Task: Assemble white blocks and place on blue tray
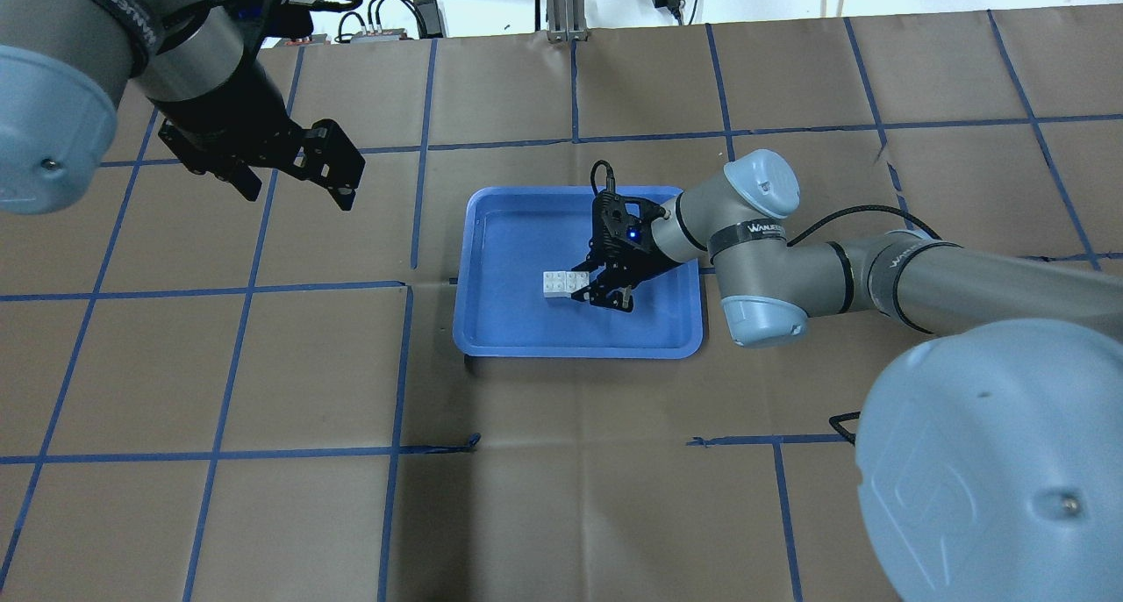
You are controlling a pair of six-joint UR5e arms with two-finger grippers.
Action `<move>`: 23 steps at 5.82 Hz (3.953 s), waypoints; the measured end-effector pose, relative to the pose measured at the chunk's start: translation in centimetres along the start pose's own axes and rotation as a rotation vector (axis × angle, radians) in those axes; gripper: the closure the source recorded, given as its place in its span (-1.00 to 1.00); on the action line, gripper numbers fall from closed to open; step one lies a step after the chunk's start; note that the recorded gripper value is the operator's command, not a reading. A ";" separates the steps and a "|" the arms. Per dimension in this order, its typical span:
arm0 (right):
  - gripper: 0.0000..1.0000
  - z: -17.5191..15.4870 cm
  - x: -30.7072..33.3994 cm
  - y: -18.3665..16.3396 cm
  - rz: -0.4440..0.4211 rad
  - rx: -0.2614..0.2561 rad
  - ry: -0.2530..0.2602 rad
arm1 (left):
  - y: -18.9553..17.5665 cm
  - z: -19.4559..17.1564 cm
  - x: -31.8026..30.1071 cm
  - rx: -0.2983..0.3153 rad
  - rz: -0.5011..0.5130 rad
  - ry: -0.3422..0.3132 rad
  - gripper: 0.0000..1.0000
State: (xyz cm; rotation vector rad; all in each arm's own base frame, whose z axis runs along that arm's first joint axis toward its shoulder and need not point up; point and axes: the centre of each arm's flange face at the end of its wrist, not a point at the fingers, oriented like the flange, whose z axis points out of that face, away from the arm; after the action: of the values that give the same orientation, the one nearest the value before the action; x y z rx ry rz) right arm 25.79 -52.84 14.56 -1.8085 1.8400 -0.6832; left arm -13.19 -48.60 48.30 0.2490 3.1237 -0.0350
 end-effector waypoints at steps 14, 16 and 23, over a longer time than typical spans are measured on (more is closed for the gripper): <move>-0.78 0.3 0.0 0.2 0.050 0.010 0.006 | -1.0 0.0 -0.1 0.047 0.004 -0.005 -0.98; -0.99 0.3 0.1 0.2 0.065 0.011 0.008 | -1.0 -0.1 -0.1 0.049 0.004 -0.006 -0.98; -0.99 -9.8 4.0 -1.5 0.275 -0.221 0.067 | -1.0 -0.1 0.0 0.053 0.004 -0.005 -0.99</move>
State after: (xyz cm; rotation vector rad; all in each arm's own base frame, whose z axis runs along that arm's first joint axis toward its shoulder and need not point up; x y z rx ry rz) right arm 20.56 -56.62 23.04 -1.6311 2.2300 -0.4583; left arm -13.30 -49.59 48.45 0.2549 3.1206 -0.1177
